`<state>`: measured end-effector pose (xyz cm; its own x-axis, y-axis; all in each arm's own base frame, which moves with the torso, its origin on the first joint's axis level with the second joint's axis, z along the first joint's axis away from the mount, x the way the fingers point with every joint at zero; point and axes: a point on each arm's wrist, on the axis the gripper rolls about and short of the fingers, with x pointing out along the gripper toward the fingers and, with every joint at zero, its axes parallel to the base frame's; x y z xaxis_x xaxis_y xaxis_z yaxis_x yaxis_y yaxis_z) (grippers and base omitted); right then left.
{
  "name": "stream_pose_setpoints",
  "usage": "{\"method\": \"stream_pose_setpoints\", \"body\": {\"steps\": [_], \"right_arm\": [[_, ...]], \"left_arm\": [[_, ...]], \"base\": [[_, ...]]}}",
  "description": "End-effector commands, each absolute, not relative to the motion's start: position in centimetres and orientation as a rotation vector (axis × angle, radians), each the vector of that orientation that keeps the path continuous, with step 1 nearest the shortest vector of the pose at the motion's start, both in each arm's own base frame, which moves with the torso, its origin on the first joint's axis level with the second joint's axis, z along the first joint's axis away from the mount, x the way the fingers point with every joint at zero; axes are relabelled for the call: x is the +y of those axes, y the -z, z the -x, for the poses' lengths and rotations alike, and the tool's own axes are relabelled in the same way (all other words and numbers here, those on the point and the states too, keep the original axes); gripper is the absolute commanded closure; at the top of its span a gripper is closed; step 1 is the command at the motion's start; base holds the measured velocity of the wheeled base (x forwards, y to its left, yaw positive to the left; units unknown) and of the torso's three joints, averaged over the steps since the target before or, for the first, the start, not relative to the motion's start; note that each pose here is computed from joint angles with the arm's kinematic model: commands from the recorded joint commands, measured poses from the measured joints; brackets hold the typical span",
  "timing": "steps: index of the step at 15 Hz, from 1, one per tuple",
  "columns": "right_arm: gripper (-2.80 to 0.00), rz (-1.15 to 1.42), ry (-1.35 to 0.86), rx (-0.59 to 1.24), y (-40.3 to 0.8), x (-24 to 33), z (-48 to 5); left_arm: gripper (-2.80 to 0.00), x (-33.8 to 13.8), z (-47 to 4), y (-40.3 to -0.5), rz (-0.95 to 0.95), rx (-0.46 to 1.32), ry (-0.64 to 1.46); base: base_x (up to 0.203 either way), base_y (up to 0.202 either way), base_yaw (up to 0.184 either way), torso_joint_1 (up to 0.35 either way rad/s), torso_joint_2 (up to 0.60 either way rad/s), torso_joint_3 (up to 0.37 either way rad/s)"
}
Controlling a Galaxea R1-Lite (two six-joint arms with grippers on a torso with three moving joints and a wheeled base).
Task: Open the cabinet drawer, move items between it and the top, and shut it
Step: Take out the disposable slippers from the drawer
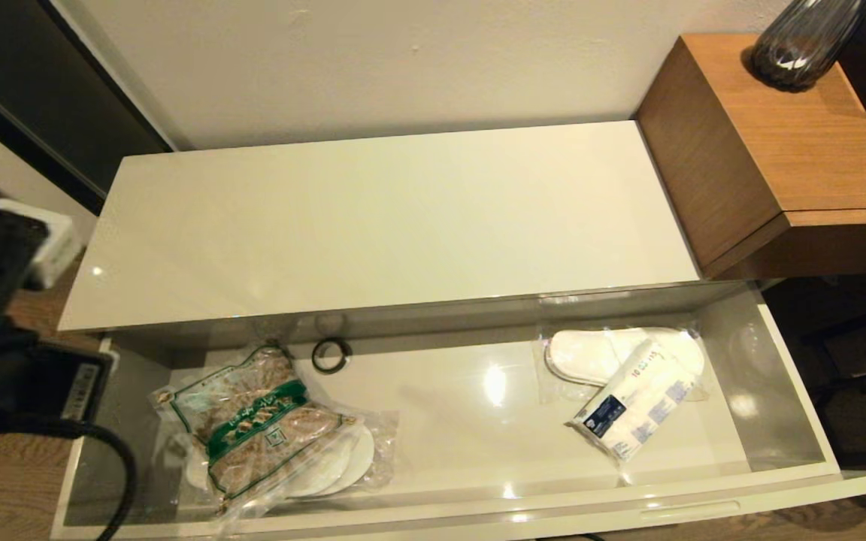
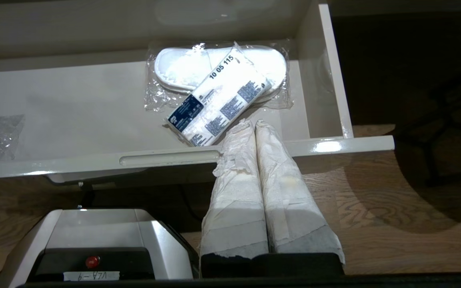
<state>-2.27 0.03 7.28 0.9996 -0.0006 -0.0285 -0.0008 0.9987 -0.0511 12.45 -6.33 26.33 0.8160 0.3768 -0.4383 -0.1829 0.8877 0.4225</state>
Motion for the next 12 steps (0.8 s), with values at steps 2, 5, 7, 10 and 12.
{"method": "stream_pose_setpoints", "body": {"steps": [2, 5, 7, 10, 12], "right_arm": [[0.0, 0.052, -0.001, 0.031, -7.2, 0.0, 2.3], [0.0, 0.052, -0.001, 0.031, -7.2, 0.0, 2.3], [0.0, 0.052, -0.001, 0.031, -7.2, 0.0, 2.3], [0.0, 0.052, -0.001, 0.032, -7.2, 0.0, 2.3], [0.0, 0.052, -0.001, 0.032, -7.2, 0.0, 2.3]], "left_arm": [[0.0, -2.6, -7.4, -27.9, -0.304, 0.489, -0.325], [0.0, -1.9, -6.4, -28.0, -0.303, 0.502, -0.334], [0.0, 0.3, -3.3, -28.2, -0.254, 0.498, -0.405], [0.0, 2.3, 5.8, -27.6, -0.085, 0.477, -0.516], [0.0, 0.9, 10.2, -26.2, -0.007, 0.524, -0.513]], "base": [[0.0, 0.0, 0.0, 0.0, 0.0, 0.0], [0.0, 0.0, 0.0, 0.0, 0.0, 0.0], [0.0, 0.0, 0.0, 0.0, 0.0, 0.0], [0.0, 0.0, 0.0, 0.0, 0.0, 0.0], [0.0, 0.0, 0.0, 0.0, 0.0, 0.0]]}}
